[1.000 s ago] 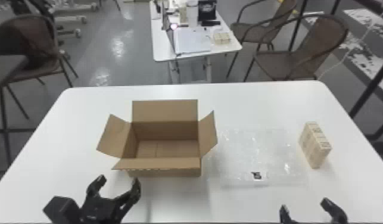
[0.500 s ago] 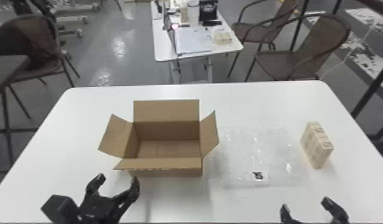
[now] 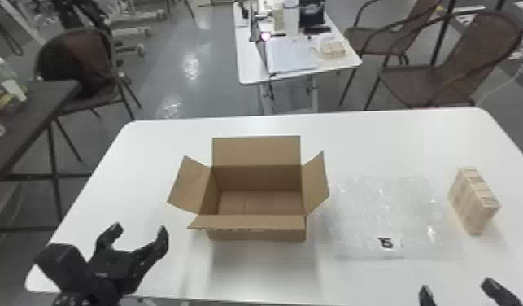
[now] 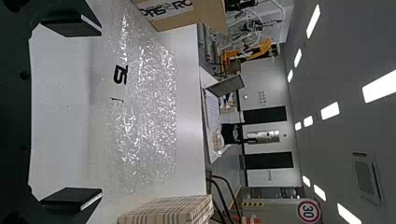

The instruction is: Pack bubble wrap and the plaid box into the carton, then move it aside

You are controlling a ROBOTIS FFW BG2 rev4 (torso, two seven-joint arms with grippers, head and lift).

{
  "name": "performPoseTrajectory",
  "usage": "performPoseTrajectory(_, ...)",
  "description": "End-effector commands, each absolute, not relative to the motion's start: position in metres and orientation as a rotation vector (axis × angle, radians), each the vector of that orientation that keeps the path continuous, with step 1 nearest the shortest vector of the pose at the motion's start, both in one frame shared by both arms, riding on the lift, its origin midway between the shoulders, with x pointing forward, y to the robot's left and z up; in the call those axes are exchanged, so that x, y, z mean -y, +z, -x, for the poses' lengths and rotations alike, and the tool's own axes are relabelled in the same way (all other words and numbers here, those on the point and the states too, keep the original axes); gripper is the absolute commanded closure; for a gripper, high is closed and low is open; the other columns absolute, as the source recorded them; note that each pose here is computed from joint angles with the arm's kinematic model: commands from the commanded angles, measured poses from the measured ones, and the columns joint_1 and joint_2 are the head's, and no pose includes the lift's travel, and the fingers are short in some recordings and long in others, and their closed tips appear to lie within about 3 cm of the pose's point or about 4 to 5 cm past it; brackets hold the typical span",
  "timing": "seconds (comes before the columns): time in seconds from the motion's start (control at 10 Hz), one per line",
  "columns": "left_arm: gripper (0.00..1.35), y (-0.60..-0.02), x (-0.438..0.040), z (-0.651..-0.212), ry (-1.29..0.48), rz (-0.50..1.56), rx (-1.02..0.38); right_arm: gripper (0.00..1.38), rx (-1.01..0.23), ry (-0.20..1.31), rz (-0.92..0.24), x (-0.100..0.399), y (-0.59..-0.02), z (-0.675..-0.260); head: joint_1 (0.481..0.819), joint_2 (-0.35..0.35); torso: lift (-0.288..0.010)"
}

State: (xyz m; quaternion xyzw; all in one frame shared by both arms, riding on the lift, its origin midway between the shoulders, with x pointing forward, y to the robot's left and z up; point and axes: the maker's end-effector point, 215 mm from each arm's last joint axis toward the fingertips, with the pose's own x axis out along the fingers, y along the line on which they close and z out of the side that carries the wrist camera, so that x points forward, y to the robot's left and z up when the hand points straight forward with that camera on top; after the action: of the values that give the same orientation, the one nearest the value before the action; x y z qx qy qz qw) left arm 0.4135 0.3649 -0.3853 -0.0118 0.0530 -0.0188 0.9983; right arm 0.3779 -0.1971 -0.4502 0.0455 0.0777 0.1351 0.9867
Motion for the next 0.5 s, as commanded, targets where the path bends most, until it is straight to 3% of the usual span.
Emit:
performPoseTrajectory(0.0,0.21,-0.351,-0.408,-0.421,0.014,-0.030,-0.114,0.09,-0.159,0.272,-0.095,0.196,-0.451,-0.378,0.695,0.234,-0.102)
performPoseTrajectory(0.2,0.21,-0.336,-0.405,-0.447,-0.005,0.072,-0.113,0.09,-0.164,0.272,-0.102,0.196,-0.453,-0.378,0.695,0.285,-0.102)
performPoseTrajectory(0.4,0.24,-0.363,-0.367,-0.461,-0.089,0.258,-0.211,0.09,-0.165,0.287,-0.118,0.185,-0.454,-0.382,0.695,0.277,-0.102)
